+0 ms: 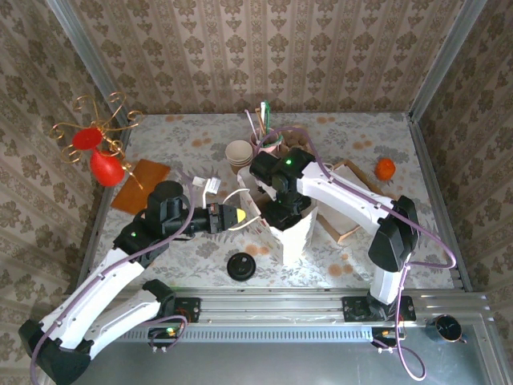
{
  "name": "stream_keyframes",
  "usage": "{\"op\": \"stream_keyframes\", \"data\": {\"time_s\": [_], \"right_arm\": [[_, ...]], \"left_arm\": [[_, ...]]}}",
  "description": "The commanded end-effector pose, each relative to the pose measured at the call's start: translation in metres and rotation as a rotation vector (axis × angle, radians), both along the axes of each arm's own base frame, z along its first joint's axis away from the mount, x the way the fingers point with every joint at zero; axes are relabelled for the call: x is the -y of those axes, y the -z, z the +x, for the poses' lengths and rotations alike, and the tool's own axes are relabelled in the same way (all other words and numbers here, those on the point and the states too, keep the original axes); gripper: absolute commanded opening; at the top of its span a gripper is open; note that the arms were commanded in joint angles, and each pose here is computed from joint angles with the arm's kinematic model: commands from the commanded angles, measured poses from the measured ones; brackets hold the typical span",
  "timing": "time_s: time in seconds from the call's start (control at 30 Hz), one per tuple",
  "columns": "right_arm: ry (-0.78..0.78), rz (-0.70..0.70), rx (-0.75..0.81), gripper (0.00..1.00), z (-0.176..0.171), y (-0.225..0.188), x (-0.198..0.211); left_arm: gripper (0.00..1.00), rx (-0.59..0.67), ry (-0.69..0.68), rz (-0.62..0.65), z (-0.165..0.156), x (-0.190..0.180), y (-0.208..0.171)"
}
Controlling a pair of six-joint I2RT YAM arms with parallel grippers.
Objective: Pack the takeout coffee
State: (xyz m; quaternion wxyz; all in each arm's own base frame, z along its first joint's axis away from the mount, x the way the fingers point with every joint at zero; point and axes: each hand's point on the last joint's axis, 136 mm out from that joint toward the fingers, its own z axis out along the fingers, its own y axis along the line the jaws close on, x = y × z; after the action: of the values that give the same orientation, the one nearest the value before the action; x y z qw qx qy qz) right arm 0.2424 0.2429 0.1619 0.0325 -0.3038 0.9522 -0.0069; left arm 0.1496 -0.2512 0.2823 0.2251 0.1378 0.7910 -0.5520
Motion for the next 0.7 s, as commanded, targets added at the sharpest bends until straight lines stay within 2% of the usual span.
{"op": "stream_keyframes", "data": {"time_s": [0.0,0.67], "right_arm": [[0.026,0.028,0.006,0.67,-0.0025,-0.0061,0.0035],[0.036,0.039,0.004,0.66,-0.0021,-0.0045,0.006]], "left_arm": [[0.0,-0.004,0.0,-0.004,-0.0022,-0.0004,-0.0025],[0.0,0.001,-0.034,0.004,0.0023,-0.0031,-0.0015]]}}
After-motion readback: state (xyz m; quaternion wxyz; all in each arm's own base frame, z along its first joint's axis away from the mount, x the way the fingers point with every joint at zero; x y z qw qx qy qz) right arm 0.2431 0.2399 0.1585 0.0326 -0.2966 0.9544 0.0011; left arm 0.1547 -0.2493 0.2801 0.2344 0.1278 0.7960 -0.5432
